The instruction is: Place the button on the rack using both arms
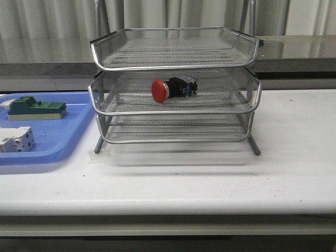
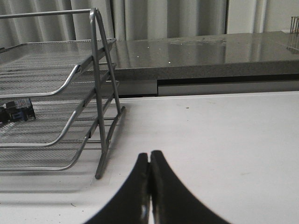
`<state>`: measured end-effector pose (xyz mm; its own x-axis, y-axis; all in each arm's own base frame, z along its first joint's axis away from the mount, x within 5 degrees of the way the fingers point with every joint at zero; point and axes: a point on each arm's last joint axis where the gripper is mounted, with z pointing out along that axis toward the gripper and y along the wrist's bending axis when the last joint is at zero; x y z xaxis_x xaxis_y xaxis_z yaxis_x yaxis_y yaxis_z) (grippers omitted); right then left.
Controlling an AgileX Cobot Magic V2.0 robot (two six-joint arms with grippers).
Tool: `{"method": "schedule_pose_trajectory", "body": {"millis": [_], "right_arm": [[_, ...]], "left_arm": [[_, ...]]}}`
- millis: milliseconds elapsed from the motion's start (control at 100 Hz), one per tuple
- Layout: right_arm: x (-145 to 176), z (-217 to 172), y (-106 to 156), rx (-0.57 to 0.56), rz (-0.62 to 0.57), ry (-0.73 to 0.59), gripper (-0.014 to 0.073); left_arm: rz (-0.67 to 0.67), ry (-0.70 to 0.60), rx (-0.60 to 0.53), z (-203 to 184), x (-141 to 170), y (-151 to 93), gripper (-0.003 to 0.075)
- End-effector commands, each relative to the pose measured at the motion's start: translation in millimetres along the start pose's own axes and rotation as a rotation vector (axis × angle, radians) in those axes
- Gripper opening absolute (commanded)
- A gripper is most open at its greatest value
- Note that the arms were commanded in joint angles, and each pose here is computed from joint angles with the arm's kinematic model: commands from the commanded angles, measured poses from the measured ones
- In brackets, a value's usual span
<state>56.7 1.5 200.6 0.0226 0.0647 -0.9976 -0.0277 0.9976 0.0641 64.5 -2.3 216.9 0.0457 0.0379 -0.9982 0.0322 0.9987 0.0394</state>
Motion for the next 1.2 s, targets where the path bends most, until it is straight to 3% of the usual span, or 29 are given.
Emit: {"method": "schedule_pose_trajectory", "body": {"millis": [0,190,1190], "right_arm": [[-14.0,-2.7,0.5,0.000,-0.018,-0.118,-0.0060],[-14.0,-2.7,0.5,0.000,-0.018,-0.118,-0.0060],[-14.0,-2.7,0.5,0.000,-0.018,-0.118,-0.0060]], "left_arm": [[-0.017,-0.108,-0.019,-4.0,-7.4,1.1,-0.0020],[-0.019,-0.138,-0.033,-11.0,6.9,1.2,-0.0020],[-0.019,-0.134,-0.037,-10.6,7.1,1.4,-0.0020]]}}
